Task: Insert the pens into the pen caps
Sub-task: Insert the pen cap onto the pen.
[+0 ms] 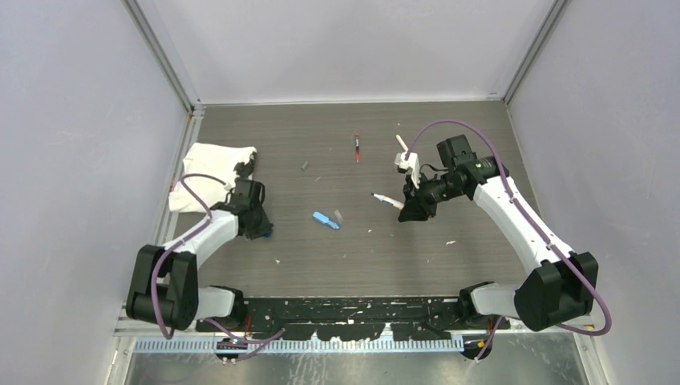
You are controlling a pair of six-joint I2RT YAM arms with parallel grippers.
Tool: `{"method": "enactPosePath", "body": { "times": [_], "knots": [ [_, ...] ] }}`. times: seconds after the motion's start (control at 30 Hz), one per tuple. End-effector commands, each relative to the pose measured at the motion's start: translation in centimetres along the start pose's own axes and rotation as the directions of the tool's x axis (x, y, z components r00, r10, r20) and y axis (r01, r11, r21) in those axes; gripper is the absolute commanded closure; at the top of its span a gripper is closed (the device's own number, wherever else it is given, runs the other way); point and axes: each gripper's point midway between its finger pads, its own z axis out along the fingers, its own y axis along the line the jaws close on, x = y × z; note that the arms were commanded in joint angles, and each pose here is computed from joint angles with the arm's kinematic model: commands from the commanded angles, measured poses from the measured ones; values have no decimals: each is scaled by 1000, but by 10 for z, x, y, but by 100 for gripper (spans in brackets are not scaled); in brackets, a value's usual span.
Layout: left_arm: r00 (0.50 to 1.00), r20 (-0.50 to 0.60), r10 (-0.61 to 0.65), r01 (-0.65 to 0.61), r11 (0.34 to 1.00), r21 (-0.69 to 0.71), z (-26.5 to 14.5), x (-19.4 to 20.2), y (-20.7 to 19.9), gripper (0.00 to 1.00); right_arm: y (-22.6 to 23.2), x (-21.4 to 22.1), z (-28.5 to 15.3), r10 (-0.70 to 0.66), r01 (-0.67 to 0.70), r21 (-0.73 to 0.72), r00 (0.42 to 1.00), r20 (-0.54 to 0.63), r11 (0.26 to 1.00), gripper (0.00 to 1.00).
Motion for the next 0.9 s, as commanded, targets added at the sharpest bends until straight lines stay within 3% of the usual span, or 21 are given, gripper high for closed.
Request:
{"method": "enactPosePath", "body": {
  "times": [0.0, 0.13, 0.23, 0.33, 0.47, 0.7, 0.8, 0.87],
  "knots": [
    [990, -9, 139, -124, 911, 394, -33, 18, -56, 99, 16, -11, -6, -114, 117, -53, 992, 58, 992, 99],
    [973, 96, 208, -220, 734, 642, -75, 24, -97, 99, 23, -1, -3, -205, 211, -83, 976, 68, 974, 99],
    [954, 144, 262, -265, 519, 812, -108, 38, -131, 99, 22, 11, -1, -291, 294, -86, 956, 46, 952, 99],
    [930, 177, 323, -295, 365, 883, -127, 53, -156, 99, 24, 25, 0, -420, 420, -121, 907, 29, 899, 99],
    [855, 247, 456, -376, 217, 901, -137, 86, -182, 99, 31, 46, 0, -695, 685, -203, 719, 31, 699, 98],
    [662, 499, 559, -563, -69, 824, -156, 117, -202, 99, -7, 48, 4, -786, 768, -169, 598, -156, 618, 99],
    [636, 513, 577, -538, -145, 830, -161, 126, -206, 99, -17, 52, 15, -822, 803, -193, 524, -223, 564, 99],
    [635, 466, 615, -466, -176, 867, -163, 139, -209, 99, -17, 53, 20, -839, 821, -201, 487, -245, 535, 99]
  ]
}}
